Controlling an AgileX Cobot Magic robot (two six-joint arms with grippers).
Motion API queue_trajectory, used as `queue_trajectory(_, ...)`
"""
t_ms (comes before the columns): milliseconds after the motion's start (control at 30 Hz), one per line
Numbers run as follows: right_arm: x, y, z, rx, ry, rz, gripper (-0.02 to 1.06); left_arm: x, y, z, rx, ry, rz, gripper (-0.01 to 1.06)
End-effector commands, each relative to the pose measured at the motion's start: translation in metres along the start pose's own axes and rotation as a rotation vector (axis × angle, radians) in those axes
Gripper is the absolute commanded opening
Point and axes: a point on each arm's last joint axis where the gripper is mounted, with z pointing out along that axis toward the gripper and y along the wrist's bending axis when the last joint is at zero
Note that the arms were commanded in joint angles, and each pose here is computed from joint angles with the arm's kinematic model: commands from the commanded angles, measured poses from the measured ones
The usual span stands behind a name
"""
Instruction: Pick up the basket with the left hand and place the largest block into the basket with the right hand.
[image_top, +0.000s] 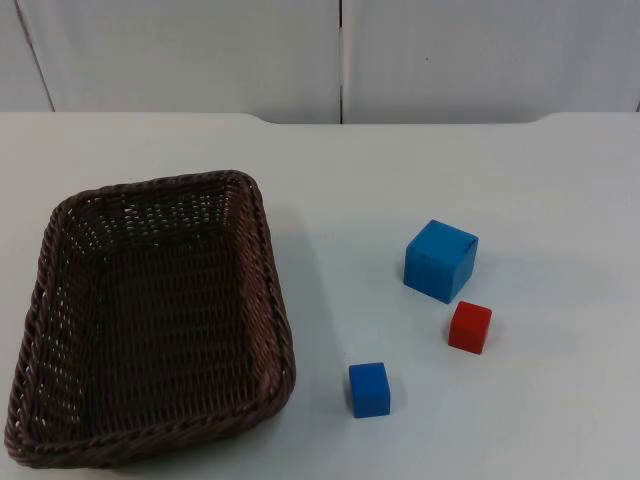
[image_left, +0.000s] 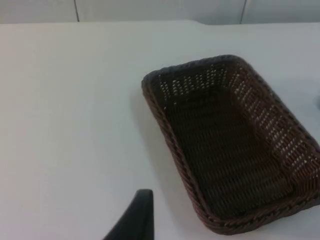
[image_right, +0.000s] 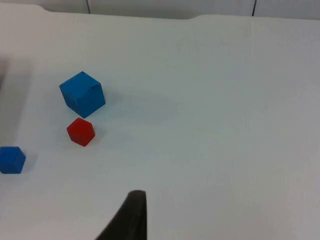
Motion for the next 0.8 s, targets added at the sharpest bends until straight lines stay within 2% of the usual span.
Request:
queue_trajectory(0, 0.0, 0.0, 0.0, 0.01, -0.006, -0.007, 1.05, -0.004, -0.002, -0.003, 0.014, -0.009, -0.02, 1.05)
queue_trajectory(367, 0.0, 0.0, 0.0, 0.01, -0.006, -0.007, 1.05, -0.026, -0.001, 0.012, 0.039, 0.062, -0.062, 1.05)
queue_trajectory(533, 0.0, 0.0, 0.0, 0.01, -0.006, -0.007, 1.05, -0.033, -0.003, 0.028, 0.086, 0.15, -0.117, 1.05)
queue_trajectory(767, 0.0, 0.0, 0.0, 0.01, -0.006, -0.007, 1.05, -0.037, 0.0, 0.044, 0.086, 0.24, -0.141, 1.05)
